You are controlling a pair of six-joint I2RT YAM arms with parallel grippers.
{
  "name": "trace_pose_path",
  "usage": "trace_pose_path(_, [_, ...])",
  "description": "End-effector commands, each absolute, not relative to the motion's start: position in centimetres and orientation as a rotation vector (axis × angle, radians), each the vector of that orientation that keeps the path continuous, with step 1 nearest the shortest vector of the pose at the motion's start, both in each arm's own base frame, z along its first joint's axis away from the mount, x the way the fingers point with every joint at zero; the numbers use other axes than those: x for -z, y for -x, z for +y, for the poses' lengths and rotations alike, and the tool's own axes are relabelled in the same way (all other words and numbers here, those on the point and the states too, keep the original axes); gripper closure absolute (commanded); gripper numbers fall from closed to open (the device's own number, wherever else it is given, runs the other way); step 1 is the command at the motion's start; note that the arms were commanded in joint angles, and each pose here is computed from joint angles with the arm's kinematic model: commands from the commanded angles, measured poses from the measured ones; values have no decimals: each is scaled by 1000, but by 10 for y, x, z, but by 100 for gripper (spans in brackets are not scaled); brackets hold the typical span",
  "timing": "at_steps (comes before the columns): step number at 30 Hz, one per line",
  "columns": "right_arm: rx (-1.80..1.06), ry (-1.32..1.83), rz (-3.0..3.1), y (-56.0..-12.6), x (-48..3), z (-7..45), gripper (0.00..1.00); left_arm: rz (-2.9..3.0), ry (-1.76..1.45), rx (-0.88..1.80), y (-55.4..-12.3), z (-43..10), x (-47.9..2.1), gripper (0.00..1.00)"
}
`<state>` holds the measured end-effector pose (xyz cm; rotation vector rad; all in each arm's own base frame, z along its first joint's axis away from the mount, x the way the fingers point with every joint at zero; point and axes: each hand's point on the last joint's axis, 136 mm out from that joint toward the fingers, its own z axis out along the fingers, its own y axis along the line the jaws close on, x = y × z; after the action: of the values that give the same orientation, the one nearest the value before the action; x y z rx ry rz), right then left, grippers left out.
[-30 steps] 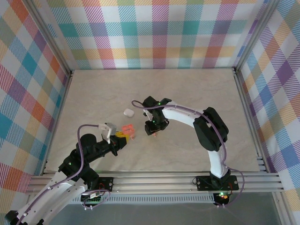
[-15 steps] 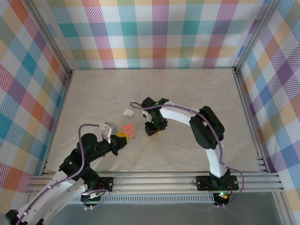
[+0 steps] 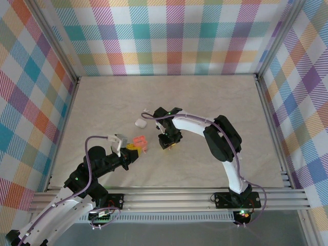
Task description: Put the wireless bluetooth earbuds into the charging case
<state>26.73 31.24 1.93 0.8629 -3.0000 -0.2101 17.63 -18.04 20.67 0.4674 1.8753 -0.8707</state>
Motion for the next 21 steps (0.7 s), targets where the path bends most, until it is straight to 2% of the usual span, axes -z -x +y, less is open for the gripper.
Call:
trace_pose_path(1, [169, -869, -2980, -265, -15, 312, 59, 1843, -462, 884, -176, -181, -216, 100])
trace_pose_path(9, [181, -879, -2990, -267, -19, 315, 64, 1848, -459, 888, -176, -182, -214, 100])
trace_pose_path(14, [183, -884, -2997, -268, -22, 316, 72, 1845, -459, 888, -176, -182, -214, 100])
trace_pose_path(21, [199, -884, -2998, -267, -25, 316, 74, 1851, -469, 912, -175, -186, -215, 100])
